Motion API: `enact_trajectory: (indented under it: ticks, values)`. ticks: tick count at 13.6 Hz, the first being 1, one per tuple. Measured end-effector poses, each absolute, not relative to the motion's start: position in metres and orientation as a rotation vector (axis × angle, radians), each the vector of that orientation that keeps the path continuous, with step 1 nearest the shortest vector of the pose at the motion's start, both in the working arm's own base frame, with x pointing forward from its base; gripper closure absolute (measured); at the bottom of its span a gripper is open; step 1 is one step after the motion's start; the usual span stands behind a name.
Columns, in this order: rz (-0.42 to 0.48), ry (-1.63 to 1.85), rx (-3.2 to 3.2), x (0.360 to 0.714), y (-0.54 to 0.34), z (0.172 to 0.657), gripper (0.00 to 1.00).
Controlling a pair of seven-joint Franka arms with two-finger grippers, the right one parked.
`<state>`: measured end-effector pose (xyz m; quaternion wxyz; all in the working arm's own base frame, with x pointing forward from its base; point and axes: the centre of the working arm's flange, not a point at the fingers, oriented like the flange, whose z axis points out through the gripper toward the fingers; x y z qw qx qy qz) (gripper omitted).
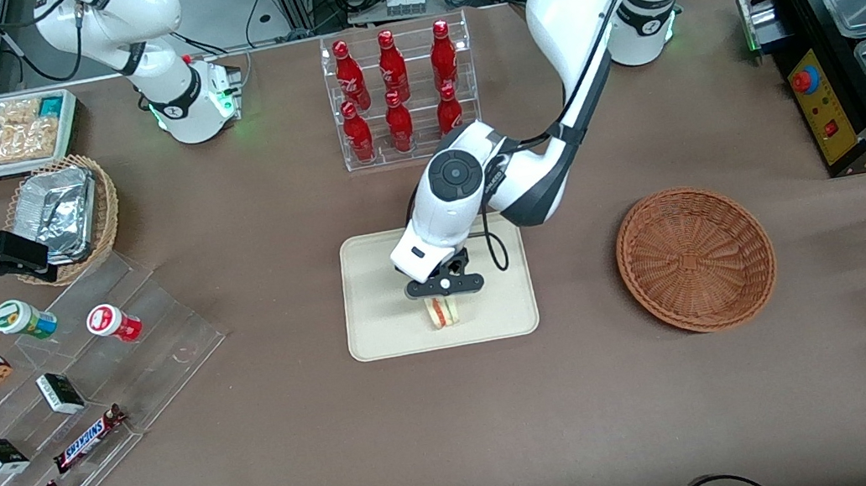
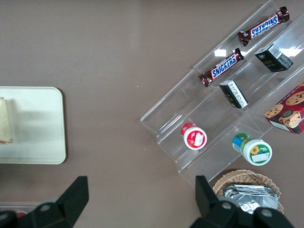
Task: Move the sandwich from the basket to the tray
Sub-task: 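Lower the sandwich onto the tray and open the left gripper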
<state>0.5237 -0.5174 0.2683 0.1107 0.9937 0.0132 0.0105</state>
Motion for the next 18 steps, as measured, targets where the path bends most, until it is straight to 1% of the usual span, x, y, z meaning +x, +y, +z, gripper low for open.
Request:
enact_trajectory:
  ticks: [4, 5, 6, 7, 8, 10, 12, 13, 14, 15, 16, 17, 18]
  values:
    - [-0.003, 0.015, 2.918, 0.513, -0.527, 0.258, 0.91]
    - [-0.006, 0.010, 2.918, 0.511, -0.528, 0.257, 0.93]
    - [-0.007, 0.008, 2.918, 0.510, -0.529, 0.257, 0.91]
    - [-0.006, 0.009, 2.917, 0.510, -0.530, 0.258, 0.84]
    - [-0.003, 0.010, 2.914, 0.511, -0.530, 0.259, 0.74]
    - [-0.001, 0.011, 2.912, 0.511, -0.531, 0.261, 0.56]
    - [0.001, 0.012, 2.909, 0.512, -0.531, 0.262, 0.54]
    - [0.003, 0.015, 2.906, 0.513, -0.531, 0.264, 0.50]
    - [0.009, 0.017, 2.901, 0.514, -0.532, 0.267, 0.49]
    - [0.016, 0.020, 2.896, 0.516, -0.532, 0.272, 0.42]
    - [0.025, 0.024, 2.889, 0.519, -0.532, 0.280, 0.33]
    - [0.031, 0.030, 2.883, 0.522, -0.531, 0.292, 0.33]
    - [0.028, 0.044, 2.876, 0.525, -0.528, 0.307, 0.28]
